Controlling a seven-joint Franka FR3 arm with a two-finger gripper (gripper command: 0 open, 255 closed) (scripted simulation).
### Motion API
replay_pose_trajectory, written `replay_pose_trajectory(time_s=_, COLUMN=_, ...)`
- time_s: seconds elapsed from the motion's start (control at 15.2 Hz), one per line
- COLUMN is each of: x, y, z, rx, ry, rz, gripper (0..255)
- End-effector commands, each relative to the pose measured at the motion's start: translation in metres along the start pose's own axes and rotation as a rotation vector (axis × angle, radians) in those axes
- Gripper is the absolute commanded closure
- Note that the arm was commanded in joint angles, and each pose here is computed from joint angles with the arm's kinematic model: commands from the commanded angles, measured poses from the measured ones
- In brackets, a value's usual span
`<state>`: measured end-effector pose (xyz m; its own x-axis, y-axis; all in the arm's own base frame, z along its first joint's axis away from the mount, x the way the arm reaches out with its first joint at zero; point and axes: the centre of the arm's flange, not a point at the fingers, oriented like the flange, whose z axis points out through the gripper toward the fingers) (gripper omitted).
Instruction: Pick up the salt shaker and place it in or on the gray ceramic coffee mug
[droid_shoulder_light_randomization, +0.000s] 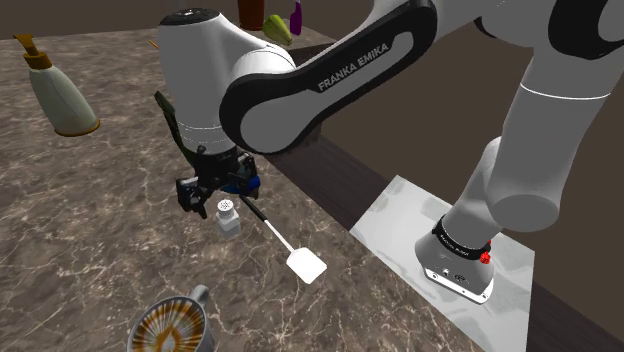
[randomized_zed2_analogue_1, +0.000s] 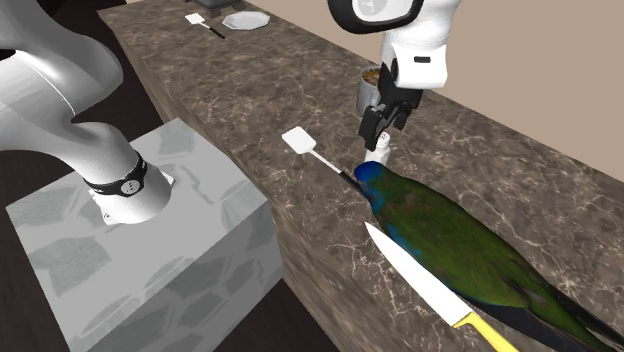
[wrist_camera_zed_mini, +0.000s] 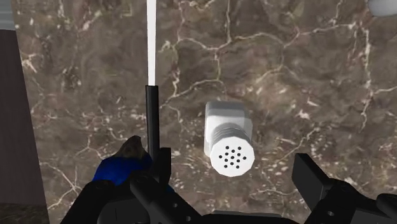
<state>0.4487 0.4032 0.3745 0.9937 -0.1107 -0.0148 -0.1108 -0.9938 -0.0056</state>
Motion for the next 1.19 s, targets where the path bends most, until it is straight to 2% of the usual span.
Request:
replay_pose_trajectory(time_s=0.0, x=-0.0001, y=-0.0001, z=0.0068, rx=0.000, ry=0.000, rz=0.000, gripper=0)
replay_pose_trajectory(time_s=0.46, x=-0.0001, y=-0.0001, z=0.0067, rx=0.000, ry=0.000, rz=0.000, gripper=0)
replay_pose_trajectory(time_s=0.53, x=-0.0001, y=-0.0001, z=0.0067, rx=0.000, ry=0.000, rz=0.000, gripper=255)
replay_pose_trajectory(time_s=1.12, x=-0.0001, y=-0.0001, z=0.0068, rx=0.000, ry=0.000, rz=0.000, gripper=255)
